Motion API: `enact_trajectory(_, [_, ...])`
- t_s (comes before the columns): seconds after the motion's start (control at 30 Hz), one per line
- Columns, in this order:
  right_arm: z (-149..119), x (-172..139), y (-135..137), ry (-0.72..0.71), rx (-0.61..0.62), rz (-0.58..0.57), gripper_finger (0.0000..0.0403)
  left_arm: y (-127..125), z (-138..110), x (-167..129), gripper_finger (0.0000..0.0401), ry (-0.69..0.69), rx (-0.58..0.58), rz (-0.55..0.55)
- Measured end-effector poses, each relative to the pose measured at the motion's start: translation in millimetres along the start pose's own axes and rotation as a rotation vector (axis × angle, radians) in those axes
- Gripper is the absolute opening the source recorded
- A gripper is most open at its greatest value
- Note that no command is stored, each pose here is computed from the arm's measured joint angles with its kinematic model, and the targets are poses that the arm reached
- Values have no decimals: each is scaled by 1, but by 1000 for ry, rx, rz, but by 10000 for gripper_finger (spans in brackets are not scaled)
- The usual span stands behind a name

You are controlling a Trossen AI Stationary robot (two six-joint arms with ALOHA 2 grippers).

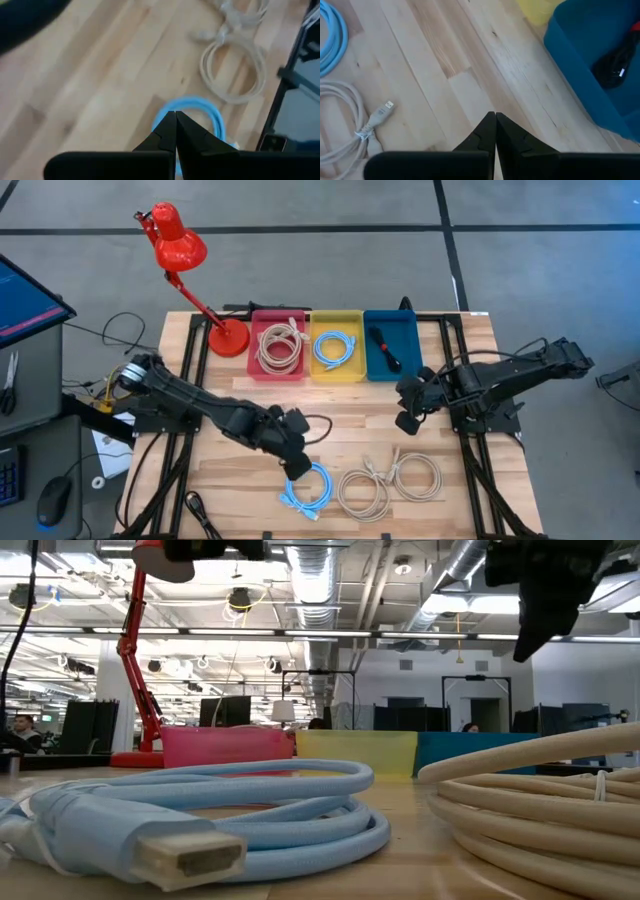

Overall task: Pick & Place USB Port
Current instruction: Put the bottom blue charger cable into the yellow bin

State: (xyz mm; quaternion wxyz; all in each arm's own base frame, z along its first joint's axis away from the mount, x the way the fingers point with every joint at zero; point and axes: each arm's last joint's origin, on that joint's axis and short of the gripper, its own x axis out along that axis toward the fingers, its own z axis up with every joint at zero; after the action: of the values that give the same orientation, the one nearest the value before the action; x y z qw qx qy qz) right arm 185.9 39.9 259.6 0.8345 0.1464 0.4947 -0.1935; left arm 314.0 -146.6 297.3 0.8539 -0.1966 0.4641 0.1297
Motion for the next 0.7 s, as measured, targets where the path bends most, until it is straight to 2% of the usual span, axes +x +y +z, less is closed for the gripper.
enact_trajectory(0.33, [0, 0, 0, 2, -53, -2, 1, -15, -24, 56, 4, 309, -17, -39])
enact_trajectory(0.57, [0, 0, 0, 2, -77, -3, 1, -16, -28, 75, 15, 337, -17, -13])
enact_trajectory(0.7, [0, 0, 0, 1, -80, -4, 1, -14, -27, 80, 37, 325, -22, -5])
